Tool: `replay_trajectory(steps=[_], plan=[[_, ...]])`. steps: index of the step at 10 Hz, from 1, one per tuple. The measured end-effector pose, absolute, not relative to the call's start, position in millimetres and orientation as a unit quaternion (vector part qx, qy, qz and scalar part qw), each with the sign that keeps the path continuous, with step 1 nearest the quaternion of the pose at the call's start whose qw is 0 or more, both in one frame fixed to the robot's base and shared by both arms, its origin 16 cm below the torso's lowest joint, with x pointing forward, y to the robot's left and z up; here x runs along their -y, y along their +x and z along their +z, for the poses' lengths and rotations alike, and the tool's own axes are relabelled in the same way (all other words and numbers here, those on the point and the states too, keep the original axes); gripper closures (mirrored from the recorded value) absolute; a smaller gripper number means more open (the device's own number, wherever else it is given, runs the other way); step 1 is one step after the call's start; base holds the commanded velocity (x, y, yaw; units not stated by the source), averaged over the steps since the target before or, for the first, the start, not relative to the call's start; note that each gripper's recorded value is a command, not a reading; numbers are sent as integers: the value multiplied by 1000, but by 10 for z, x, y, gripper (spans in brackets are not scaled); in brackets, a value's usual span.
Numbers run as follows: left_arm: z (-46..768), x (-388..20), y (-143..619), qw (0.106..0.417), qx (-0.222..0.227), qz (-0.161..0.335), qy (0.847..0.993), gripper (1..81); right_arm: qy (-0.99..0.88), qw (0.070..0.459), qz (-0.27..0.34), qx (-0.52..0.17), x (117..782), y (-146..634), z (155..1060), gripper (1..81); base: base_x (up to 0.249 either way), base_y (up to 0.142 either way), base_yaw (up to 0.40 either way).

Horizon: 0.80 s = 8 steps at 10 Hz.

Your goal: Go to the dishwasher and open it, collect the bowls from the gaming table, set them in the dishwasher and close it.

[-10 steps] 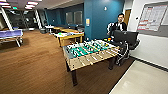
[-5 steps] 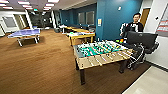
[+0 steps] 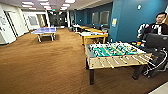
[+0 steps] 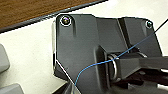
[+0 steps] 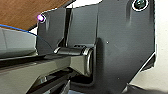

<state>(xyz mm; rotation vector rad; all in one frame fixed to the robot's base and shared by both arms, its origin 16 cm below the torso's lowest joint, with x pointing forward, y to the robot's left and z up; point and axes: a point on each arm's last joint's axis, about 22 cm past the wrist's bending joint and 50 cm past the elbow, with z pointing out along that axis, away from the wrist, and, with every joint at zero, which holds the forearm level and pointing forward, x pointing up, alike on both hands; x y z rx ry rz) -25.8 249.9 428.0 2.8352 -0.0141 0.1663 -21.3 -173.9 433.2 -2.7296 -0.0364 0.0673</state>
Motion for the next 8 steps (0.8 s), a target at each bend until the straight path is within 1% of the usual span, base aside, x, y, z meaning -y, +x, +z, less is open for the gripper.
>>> replay_trajectory(steps=[8], plan=[[4281,-2501,-297,150,5,55,987,10,-979,203,24,13,1748,-213,4330,10,0,0,321]])
